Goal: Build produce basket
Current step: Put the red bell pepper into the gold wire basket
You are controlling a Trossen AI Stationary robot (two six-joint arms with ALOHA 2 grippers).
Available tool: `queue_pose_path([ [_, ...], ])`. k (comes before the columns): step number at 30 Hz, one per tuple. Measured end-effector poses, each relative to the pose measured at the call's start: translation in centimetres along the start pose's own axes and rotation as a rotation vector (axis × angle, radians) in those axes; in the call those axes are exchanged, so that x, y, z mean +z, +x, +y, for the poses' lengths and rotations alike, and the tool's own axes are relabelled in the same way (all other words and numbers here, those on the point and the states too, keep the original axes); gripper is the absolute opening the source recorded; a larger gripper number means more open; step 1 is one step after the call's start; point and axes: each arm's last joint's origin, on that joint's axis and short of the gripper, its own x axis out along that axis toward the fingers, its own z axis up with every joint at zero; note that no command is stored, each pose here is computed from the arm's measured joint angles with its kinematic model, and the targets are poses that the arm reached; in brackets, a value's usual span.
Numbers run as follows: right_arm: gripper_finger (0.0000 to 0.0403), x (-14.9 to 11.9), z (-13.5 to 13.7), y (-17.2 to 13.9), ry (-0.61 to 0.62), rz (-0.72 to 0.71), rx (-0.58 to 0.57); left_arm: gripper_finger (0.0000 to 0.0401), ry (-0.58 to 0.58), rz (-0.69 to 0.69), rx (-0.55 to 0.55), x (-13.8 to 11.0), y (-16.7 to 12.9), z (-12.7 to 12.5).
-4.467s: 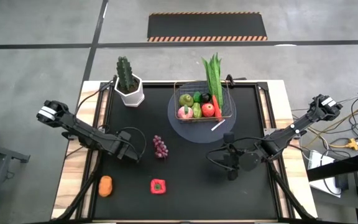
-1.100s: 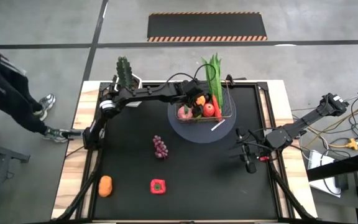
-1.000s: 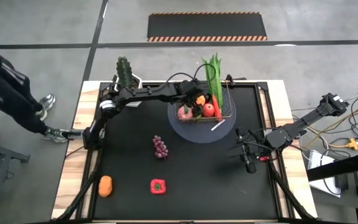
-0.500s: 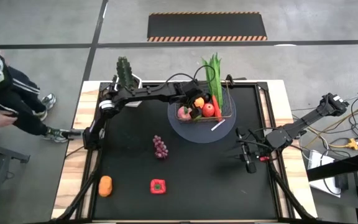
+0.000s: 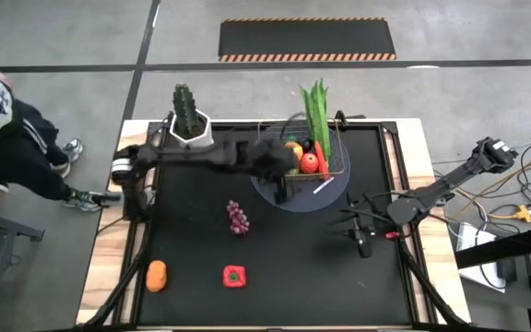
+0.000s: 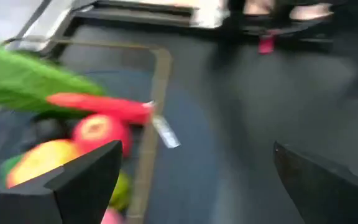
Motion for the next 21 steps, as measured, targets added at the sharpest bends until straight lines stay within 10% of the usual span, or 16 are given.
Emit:
queue_pose_path([
  [8, 0.0091, -1.4, 0.2, 1.4, 0.053, 0.083, -0.108, 0.0396, 0.009, -0.197, -0.015, -4.9, -1.5, -7.0],
  [21, 0.0083, -1.7, 0.3, 4.1, -0.070, -0.023, -0.157, 0.0395, -0.009, -0.388, -0.095, -13.3, -2.2, -10.4],
])
